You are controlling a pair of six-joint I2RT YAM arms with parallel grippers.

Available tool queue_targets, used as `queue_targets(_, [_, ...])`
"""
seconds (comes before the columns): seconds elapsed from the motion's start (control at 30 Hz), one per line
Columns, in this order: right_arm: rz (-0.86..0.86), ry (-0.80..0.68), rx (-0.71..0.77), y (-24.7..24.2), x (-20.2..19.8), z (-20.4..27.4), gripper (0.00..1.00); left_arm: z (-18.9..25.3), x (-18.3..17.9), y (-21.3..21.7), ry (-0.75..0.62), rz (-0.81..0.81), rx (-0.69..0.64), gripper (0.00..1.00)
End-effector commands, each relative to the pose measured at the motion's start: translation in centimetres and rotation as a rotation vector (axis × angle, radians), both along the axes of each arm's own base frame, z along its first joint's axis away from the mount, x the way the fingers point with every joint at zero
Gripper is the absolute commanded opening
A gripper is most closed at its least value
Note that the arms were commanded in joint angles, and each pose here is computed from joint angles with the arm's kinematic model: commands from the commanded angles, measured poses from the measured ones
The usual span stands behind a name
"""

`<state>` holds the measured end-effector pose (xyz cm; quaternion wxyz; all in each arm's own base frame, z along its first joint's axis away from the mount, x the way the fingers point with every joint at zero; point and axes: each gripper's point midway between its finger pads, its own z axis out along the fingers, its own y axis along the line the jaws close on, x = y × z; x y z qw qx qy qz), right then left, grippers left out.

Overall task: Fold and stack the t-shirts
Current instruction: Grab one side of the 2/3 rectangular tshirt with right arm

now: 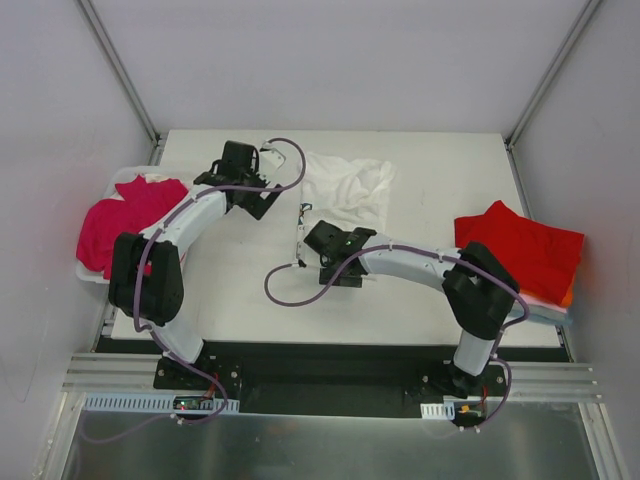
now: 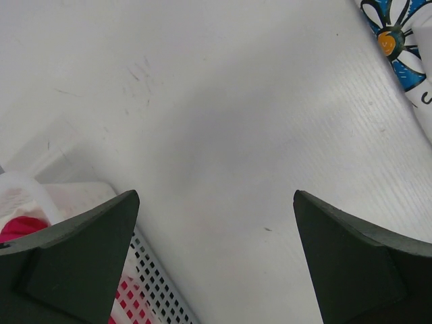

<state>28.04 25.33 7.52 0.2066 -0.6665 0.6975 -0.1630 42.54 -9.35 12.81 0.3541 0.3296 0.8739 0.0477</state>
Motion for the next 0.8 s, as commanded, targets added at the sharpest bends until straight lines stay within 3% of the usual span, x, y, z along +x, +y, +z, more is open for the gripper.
queue_targets(0.0, [-0.059, -0.034, 0.015, -2.0, -0.4, 1.7, 0.83, 1.5, -0.6, -0.1, -0.012, -0.03, -0.01, 0.99])
queue_targets(0.2, [-0.087, -0.01, 0.013, -3.4, -1.4, 1.2, 0.82, 0.3, -4.1, -2.6, 0.065, -0.159, -0.048, 0.99])
queue_targets(0.37, [-0.102, 0.012, 0.004, -4.3, -2.3, 0.5, 0.82, -1.1, -7.5, -4.6, 0.111, -0.249, 0.001, 0.99])
queue_targets(0.77, [-0.113, 0.097, 0.016, -4.6, -3.9, -1.7, 0.79, -1.0, -7.6, -4.7, 0.113, -0.247, 0.003, 0.99])
